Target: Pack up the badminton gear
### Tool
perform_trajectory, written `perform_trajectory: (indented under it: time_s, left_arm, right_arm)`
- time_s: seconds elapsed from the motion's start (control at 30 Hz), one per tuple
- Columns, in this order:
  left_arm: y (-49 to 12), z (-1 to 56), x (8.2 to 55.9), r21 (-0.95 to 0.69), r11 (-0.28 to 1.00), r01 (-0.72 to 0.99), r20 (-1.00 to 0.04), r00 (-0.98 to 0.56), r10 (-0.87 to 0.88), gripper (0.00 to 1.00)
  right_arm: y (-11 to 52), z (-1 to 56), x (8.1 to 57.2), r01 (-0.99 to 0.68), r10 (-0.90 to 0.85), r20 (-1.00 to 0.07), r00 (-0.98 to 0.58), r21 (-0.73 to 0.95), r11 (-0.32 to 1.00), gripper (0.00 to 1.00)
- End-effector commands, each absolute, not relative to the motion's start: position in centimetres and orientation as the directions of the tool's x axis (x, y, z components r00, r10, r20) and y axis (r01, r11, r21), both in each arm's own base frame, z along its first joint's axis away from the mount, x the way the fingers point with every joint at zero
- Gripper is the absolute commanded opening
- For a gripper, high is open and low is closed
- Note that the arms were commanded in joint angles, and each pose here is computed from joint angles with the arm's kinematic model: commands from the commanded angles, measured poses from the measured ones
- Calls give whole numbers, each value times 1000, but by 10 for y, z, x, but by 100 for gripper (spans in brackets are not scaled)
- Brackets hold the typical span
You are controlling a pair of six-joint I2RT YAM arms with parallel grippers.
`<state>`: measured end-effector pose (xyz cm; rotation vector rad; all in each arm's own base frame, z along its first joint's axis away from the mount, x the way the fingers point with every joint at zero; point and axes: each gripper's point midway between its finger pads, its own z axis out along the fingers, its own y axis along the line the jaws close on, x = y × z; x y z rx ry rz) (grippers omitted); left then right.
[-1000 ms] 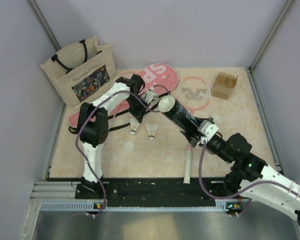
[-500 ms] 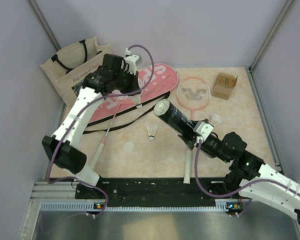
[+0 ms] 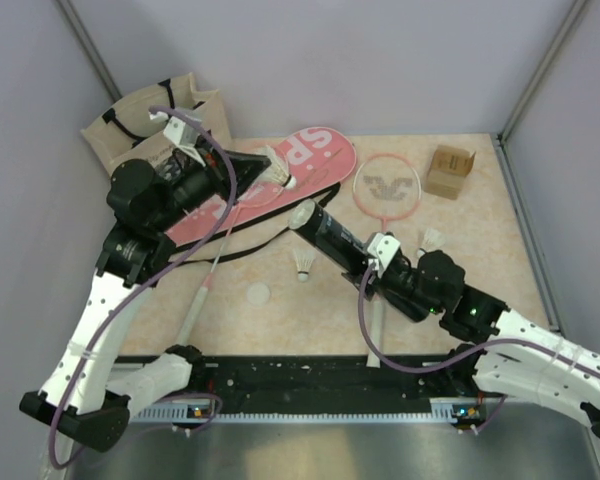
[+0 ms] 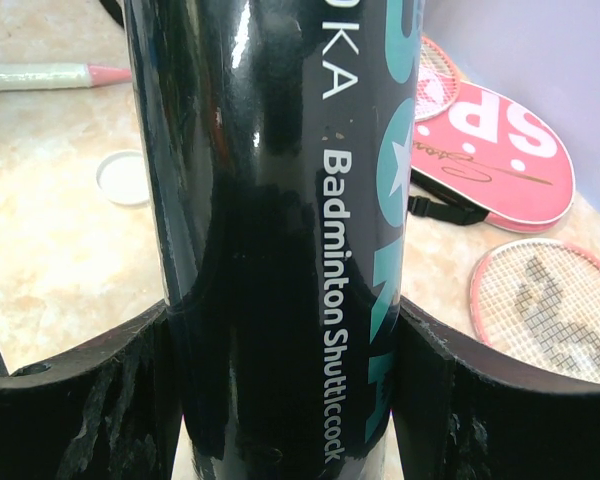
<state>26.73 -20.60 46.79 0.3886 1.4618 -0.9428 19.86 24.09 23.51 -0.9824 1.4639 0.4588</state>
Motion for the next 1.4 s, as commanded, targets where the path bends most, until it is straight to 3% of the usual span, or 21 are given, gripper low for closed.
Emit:
perform_trajectory:
  time_s: [0.0, 0.3, 0.63, 0.87, 1.27, 1.37]
  left_arm:
    - [-220, 473, 237, -296, 459, 838, -936, -158, -315, 0]
    - [-220, 456, 215, -308, 395, 865, -924, -174, -340, 0]
    - [-236, 422, 204, -417, 275, 866, -897, -343, -281, 0]
    - [-235, 370, 214, -568, 351, 744, -822, -528, -212, 0]
    - [-235, 343, 200, -665, 333, 668, -742, -640, -197, 0]
    - [-234, 341, 200, -646, 344, 682, -759, -624, -187, 8]
  right_arm:
    - [256, 295, 205, -773, -143, -972, 187, -236, 589, 27]
    - [273, 309, 214, -777, -129, -971, 201, -238, 583, 26]
    - [293, 299, 211, -802, -194, -955, 226, -295, 519, 26]
    - [295, 309, 211, -782, -164, -948, 273, -318, 536, 26]
    - [300, 299, 215, -772, -188, -929, 319, -370, 518, 26]
    - [304, 291, 213, -784, -212, -922, 325, -388, 484, 26]
